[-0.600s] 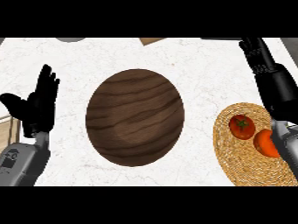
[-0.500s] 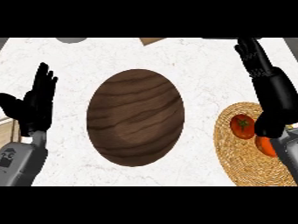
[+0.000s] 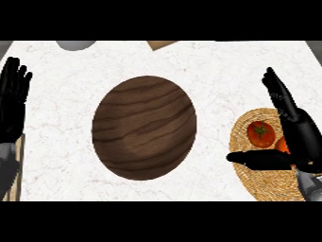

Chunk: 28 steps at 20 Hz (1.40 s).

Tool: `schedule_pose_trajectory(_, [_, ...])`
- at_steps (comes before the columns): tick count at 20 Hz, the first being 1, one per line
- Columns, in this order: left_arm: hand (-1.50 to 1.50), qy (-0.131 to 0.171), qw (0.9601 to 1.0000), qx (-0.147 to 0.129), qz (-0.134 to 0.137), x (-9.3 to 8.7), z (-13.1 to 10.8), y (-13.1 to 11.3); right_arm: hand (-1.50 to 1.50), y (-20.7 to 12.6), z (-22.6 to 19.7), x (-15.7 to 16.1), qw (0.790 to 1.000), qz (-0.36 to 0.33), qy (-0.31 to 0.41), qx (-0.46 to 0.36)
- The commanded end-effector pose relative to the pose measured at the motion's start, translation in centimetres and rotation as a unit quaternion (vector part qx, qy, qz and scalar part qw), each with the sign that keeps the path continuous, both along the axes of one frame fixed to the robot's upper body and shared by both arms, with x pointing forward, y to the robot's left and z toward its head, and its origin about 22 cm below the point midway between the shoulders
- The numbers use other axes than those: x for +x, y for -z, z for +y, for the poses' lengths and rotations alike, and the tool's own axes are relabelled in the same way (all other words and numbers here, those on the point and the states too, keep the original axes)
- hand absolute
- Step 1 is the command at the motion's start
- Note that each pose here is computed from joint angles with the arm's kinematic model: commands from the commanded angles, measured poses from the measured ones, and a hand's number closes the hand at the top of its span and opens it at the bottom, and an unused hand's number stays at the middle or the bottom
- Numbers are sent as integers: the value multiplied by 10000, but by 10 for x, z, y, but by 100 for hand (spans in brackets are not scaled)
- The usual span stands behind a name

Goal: Pick the squash from the placemat and place it in the bowl

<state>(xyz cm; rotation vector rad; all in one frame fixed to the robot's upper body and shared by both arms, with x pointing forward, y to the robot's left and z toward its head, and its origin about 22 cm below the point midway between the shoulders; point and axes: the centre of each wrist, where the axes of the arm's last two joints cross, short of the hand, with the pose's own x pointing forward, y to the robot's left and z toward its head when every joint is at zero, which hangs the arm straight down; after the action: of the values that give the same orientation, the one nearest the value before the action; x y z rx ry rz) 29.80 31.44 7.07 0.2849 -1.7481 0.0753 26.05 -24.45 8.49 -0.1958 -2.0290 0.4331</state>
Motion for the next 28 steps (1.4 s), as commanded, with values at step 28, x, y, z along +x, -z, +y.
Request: schedule_pose_trajectory(28, [0,285,9995,23,-162,-12,18,-8,-150,-129,-83,-104,8503,2539,633,-4566])
